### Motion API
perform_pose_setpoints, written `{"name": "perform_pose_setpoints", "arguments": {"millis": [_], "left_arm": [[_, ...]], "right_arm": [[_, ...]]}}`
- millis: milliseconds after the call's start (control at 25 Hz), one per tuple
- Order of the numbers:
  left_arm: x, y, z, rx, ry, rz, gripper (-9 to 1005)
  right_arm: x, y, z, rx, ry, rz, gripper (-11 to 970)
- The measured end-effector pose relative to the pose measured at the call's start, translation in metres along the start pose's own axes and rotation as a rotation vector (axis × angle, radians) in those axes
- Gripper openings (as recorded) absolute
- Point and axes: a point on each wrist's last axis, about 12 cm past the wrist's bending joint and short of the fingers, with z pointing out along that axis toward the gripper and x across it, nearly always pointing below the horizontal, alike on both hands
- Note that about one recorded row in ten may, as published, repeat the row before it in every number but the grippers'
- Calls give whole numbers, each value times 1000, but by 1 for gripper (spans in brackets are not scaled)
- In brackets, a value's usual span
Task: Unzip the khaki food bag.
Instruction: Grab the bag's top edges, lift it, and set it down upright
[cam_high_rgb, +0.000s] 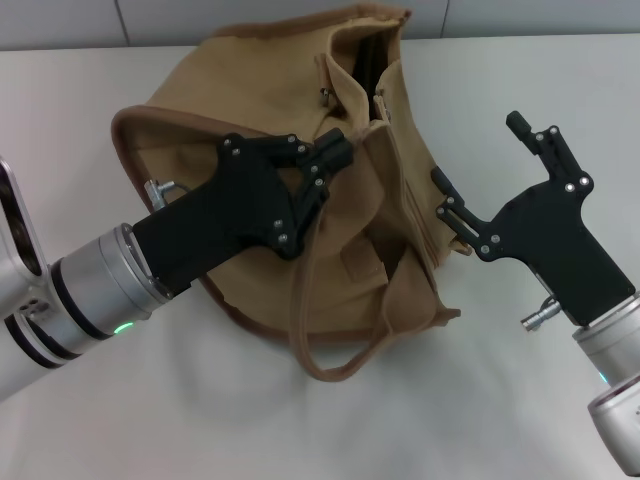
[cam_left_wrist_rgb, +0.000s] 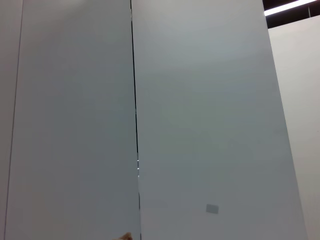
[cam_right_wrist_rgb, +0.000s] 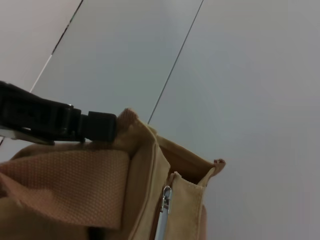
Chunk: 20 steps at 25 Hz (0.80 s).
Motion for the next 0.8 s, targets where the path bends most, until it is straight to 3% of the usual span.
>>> {"name": "perform_pose_setpoints", "arguments": {"millis": [400,800], "left_arm": [[1,-2,1,12,5,-5,30],[1,-4,1,35,11,-9,34]], "right_arm": [[1,10,15,-47,27,-144,826],[-6,14,30,-48,-9,-172,825]]}}
